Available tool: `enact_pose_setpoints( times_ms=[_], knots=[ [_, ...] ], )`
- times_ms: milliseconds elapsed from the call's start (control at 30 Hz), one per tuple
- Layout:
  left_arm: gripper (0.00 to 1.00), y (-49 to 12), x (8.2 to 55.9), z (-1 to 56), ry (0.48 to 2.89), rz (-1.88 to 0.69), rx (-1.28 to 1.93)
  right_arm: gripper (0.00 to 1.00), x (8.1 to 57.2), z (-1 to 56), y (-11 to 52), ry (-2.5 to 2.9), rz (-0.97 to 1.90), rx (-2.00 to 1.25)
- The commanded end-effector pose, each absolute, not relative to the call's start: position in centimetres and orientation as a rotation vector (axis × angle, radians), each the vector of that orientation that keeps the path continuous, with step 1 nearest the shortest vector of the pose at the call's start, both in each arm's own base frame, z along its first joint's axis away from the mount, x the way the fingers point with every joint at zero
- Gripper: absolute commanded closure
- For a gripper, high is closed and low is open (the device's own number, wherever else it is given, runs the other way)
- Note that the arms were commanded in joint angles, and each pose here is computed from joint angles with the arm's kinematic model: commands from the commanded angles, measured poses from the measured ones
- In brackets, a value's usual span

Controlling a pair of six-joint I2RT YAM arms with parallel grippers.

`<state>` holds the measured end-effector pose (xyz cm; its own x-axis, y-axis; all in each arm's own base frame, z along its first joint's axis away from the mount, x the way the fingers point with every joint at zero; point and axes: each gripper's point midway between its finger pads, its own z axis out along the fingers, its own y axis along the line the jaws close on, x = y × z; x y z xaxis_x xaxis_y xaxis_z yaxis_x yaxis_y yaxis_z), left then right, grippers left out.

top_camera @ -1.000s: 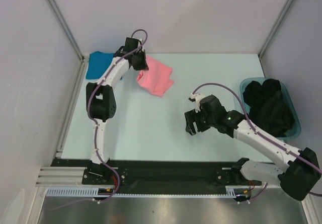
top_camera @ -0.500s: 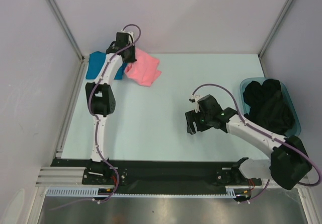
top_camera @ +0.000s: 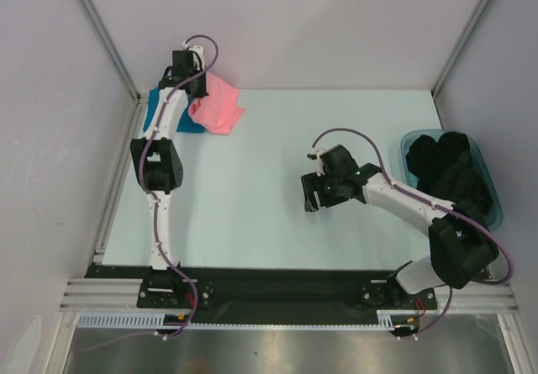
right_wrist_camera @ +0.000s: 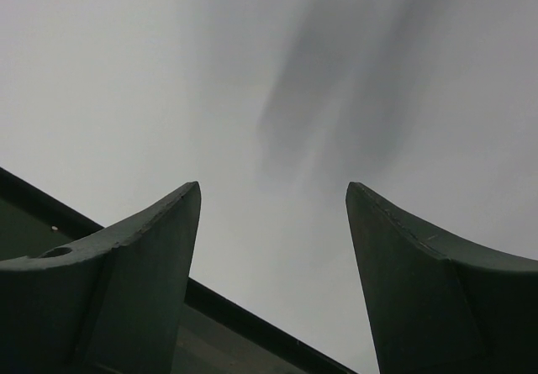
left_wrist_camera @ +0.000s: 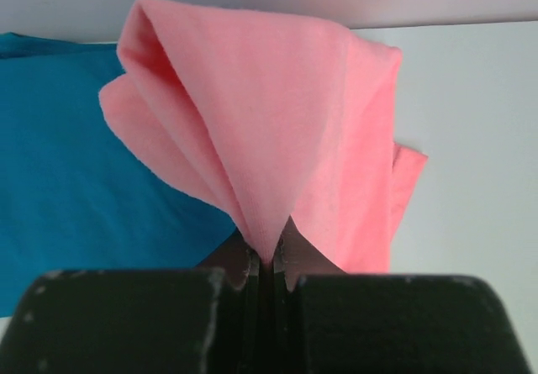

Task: Fold and stack the t-shirts
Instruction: Neatly place the folded tshirt to the corner

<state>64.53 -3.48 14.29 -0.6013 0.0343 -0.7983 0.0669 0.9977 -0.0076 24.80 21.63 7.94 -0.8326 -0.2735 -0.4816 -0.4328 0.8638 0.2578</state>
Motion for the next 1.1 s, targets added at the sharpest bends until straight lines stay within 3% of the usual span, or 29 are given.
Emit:
enact_pose_setpoints(
  times_ms=[0,533,1067],
  knots=[
    [1.0,-2.8,65.3,25.3,1.976,-0.015,0.085,0.25,26.1,9.3,22.5,2.568,0.526,-0.538],
    [1.0,0.1,63.4,27.3,1.98,0.07,0.065,0.26,27.3,9.7,23.2,2.558,0.536,-0.566],
    [1.0,5.1,66.3,18.8,2.061,-0.091,0.033,0.26,28.8,9.1,23.9,2.625,0.508,-0.58]
  ],
)
